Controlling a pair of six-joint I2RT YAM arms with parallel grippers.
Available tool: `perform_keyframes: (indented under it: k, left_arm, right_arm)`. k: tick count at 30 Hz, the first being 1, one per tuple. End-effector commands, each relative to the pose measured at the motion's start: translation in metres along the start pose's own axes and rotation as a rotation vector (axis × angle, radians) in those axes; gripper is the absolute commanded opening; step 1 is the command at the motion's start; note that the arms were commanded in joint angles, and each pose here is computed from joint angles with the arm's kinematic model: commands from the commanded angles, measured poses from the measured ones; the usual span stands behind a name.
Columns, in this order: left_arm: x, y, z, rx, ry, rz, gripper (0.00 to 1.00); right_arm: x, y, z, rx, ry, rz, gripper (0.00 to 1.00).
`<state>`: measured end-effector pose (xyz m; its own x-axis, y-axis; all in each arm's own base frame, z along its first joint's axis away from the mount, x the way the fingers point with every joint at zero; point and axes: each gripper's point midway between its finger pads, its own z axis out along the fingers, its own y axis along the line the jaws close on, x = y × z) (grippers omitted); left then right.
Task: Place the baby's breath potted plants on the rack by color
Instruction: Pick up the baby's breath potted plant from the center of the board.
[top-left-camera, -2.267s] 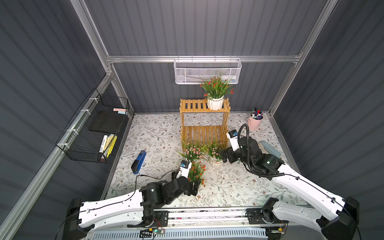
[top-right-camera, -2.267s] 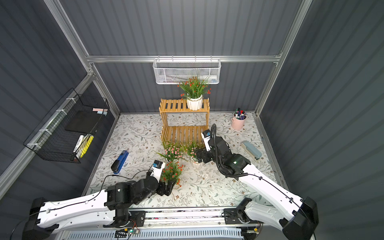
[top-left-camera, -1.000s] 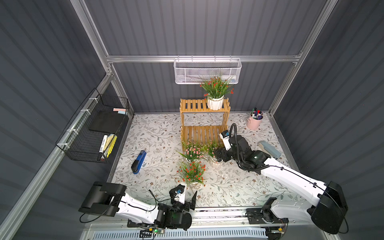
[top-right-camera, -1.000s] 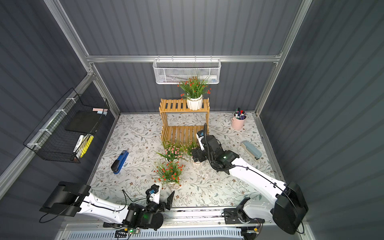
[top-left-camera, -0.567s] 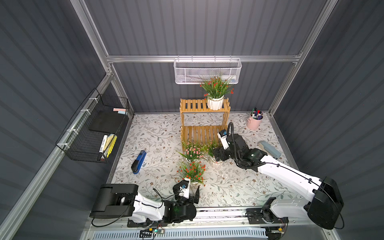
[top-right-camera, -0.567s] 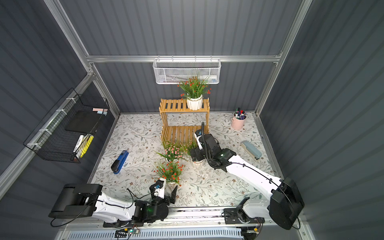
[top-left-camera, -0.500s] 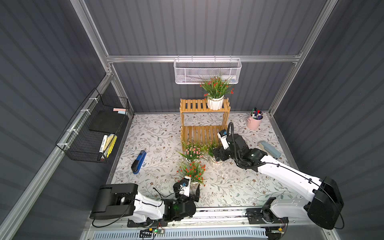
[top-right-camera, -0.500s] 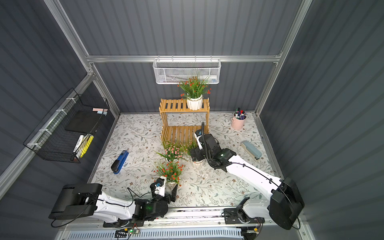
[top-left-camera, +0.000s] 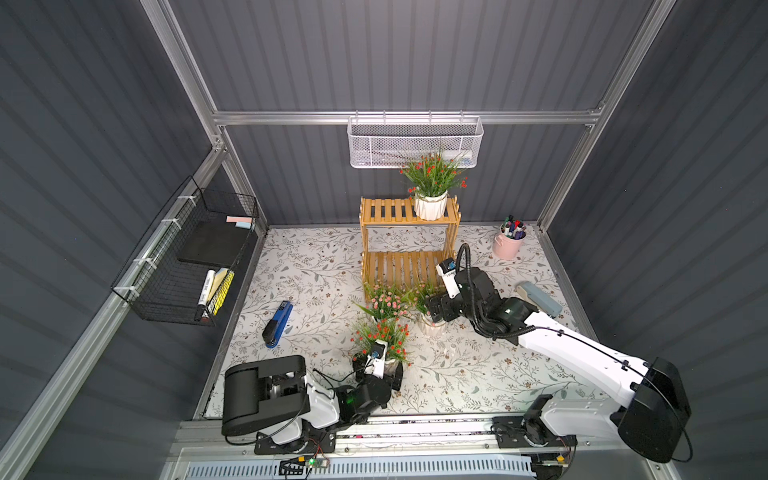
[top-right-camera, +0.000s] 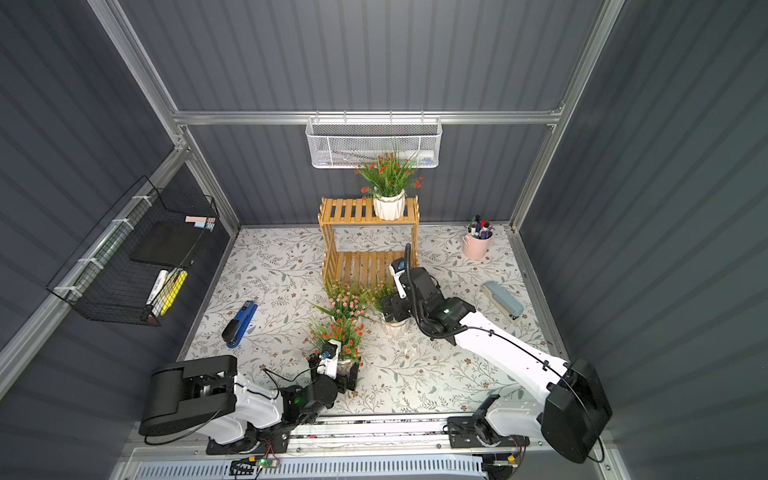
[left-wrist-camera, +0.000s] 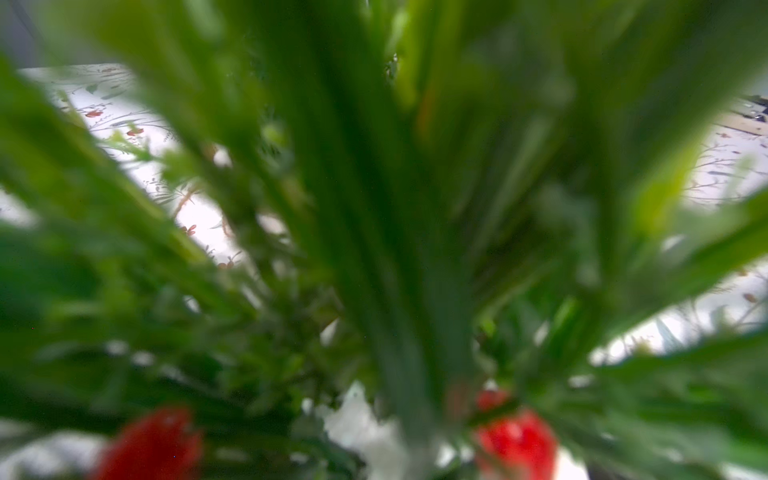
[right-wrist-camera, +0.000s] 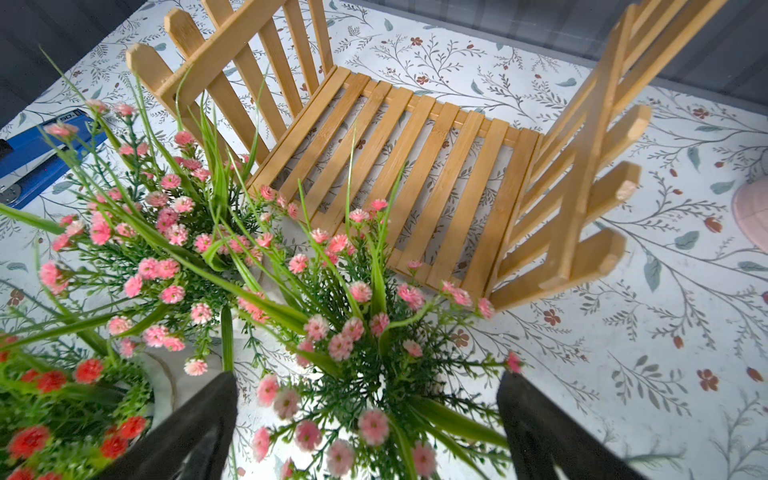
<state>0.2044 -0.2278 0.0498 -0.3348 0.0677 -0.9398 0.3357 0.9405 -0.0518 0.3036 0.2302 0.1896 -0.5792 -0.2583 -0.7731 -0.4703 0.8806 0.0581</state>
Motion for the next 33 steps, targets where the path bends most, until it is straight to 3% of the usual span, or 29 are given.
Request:
perform_keyframes:
  k: [1,22,33]
  left_arm:
    - [-0.013,-0.011,0.006,0.035,-0.045,0.011,0.99]
    - [-0.030,0.011,0.028,-0.033,-0.129,-0.003,0.99]
    - [-0.026,0.011,0.041,-0.044,-0.108,0.063,0.98]
  right_arm:
    - [0.004,-0.004,-0.002,0.012,0.006,0.007,0.99]
    - [0.022,-0.006,0.005,0.022,0.049,0.023,0.99]
    - [0.019,-0.005,0.001,0.012,0.039,0.018,0.99]
